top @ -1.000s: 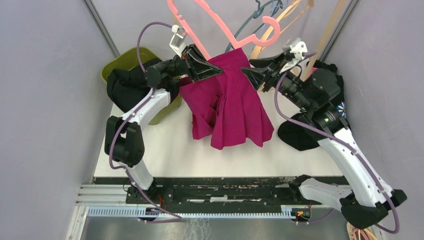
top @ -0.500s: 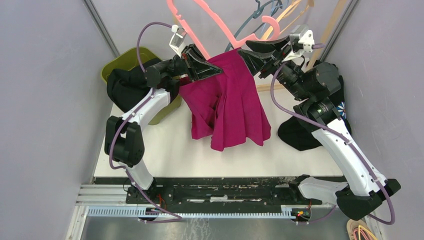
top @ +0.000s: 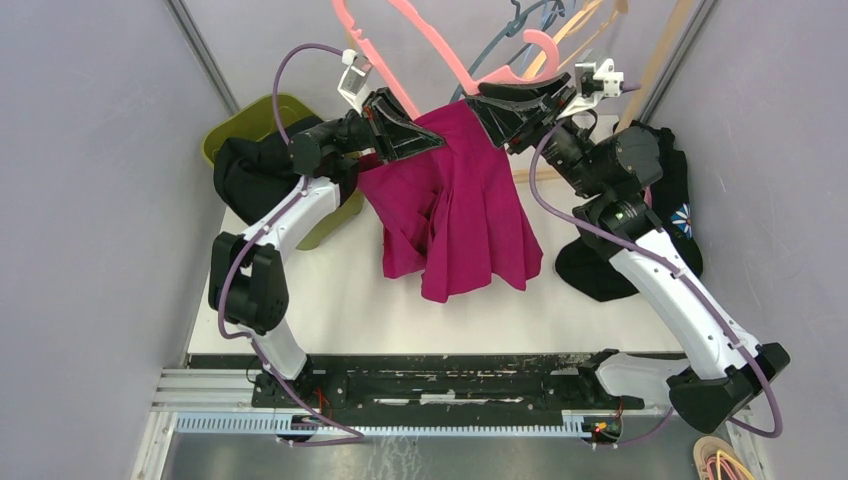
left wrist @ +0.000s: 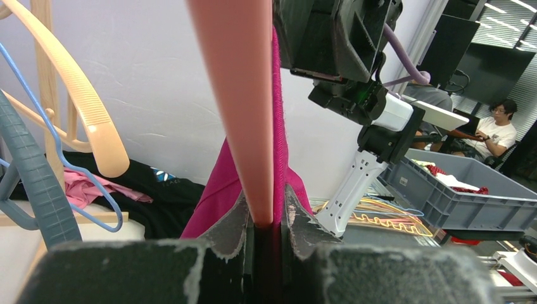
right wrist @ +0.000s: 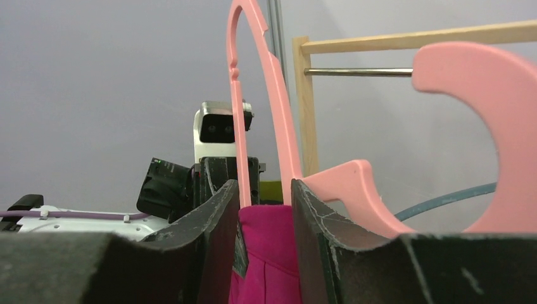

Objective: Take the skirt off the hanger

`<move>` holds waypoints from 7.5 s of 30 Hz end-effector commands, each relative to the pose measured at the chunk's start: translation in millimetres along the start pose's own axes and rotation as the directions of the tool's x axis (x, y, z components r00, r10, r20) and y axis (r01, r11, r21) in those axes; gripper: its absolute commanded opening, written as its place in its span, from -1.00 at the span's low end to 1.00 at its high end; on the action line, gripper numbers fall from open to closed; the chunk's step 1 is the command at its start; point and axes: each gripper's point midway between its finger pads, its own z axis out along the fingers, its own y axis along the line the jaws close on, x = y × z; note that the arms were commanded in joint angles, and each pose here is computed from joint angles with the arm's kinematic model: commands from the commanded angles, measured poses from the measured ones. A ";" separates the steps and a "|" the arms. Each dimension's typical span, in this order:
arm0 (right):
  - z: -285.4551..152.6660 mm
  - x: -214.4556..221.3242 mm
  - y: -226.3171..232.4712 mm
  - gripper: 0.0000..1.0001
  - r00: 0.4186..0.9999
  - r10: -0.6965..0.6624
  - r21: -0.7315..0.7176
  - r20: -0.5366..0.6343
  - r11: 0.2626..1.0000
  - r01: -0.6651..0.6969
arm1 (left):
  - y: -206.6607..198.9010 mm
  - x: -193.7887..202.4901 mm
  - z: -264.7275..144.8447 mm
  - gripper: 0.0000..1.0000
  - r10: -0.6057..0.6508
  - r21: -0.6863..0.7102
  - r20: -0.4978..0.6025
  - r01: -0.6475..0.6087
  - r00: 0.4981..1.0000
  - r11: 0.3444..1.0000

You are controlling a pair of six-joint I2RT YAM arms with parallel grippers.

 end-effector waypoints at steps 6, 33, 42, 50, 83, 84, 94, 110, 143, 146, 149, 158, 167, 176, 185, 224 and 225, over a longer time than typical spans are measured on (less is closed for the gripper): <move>12.8 -22.8 7.6 -0.19 0.996 0.018 -0.042 0.082 0.999 -0.014 | -44.1 -38.9 9.3 -0.94 0.141 0.044 0.088 -0.145 0.986 0.988; 13.8 -69.5 24.3 -0.99 0.993 -0.072 -0.072 0.090 0.994 0.079 | -50.8 -35.1 6.8 -0.94 0.142 0.035 0.076 -0.145 0.987 0.989; -1.8 -68.0 34.2 -0.61 0.995 -0.097 -0.091 -0.011 0.991 0.096 | -53.1 -38.8 8.0 -0.94 0.147 0.050 0.089 -0.152 0.985 0.987; -28.3 21.9 2.0 0.24 0.968 -0.044 0.028 -0.246 0.998 0.052 | -56.2 -39.3 8.2 -0.94 0.157 0.051 0.078 -0.161 0.985 0.986; -69.7 78.5 9.4 -0.99 0.843 -0.005 -0.004 -0.538 1.000 0.003 | -45.1 -28.7 5.0 -0.94 0.134 0.030 0.048 -0.135 0.990 0.990; -72.7 73.2 7.9 -0.99 0.827 -0.030 -0.005 -0.561 0.999 0.033 | -43.8 -27.1 4.6 -0.94 0.129 0.027 0.044 -0.130 0.991 0.991; -106.2 73.3 2.6 -0.99 0.665 -0.049 0.021 -0.745 0.995 0.097 | -4.5 8.3 -6.0 -0.94 0.071 -0.090 -0.095 -0.080 0.993 0.993; -106.0 56.2 19.5 -0.99 0.649 -0.119 -0.029 -0.751 0.989 0.147 | 24.1 15.7 -26.7 -0.48 0.068 -0.180 -0.172 -0.099 0.983 0.979; -93.0 57.2 30.3 -0.99 0.626 -0.169 -0.094 -0.761 0.984 0.152 | -34.0 5.6 -119.1 0.19 0.165 -0.156 -0.339 -0.229 0.926 0.961; -86.8 57.8 30.4 -0.99 0.635 -0.176 -0.100 -0.752 0.983 0.155 | -28.8 -21.9 -129.9 0.01 0.182 -0.188 -0.354 -0.261 0.917 0.947; -85.8 60.5 29.3 -0.99 0.629 -0.181 -0.101 -0.756 0.982 0.162 | -24.5 -55.3 -135.2 0.00 0.219 -0.217 -0.360 -0.310 0.907 0.926; -84.9 56.0 28.9 -0.99 0.664 -0.167 -0.073 -0.729 0.983 0.167 | 34.8 -127.2 -139.2 -0.11 0.195 -0.525 -0.247 -0.300 0.949 0.797; -89.3 62.7 26.0 -0.99 0.636 -0.179 -0.083 -0.750 0.981 0.178 | 113.7 -96.5 -281.1 -0.13 -0.087 -0.931 -0.345 -0.329 0.935 0.155; -111.7 96.8 15.5 -0.99 0.503 -0.179 -0.088 -0.845 0.976 0.200 | 81.4 -92.3 -262.9 -0.09 -0.020 -0.909 -0.376 -0.364 0.927 0.202; -84.2 122.6 21.3 -0.99 0.461 -0.235 -0.151 -0.856 0.966 0.211 | 45.1 -79.1 -241.9 -0.08 -0.004 -0.867 -0.493 -0.491 0.870 0.082; -44.0 180.2 40.1 -0.99 0.323 -0.437 -0.336 -0.839 0.884 0.324 | -84.6 21.6 -127.5 0.25 0.326 -0.336 -0.731 -0.732 0.599 0.593; -43.5 180.8 41.0 -0.99 0.326 -0.435 -0.336 -0.839 0.886 0.319 | -88.0 27.6 -122.9 0.26 0.332 -0.316 -0.720 -0.714 0.609 0.625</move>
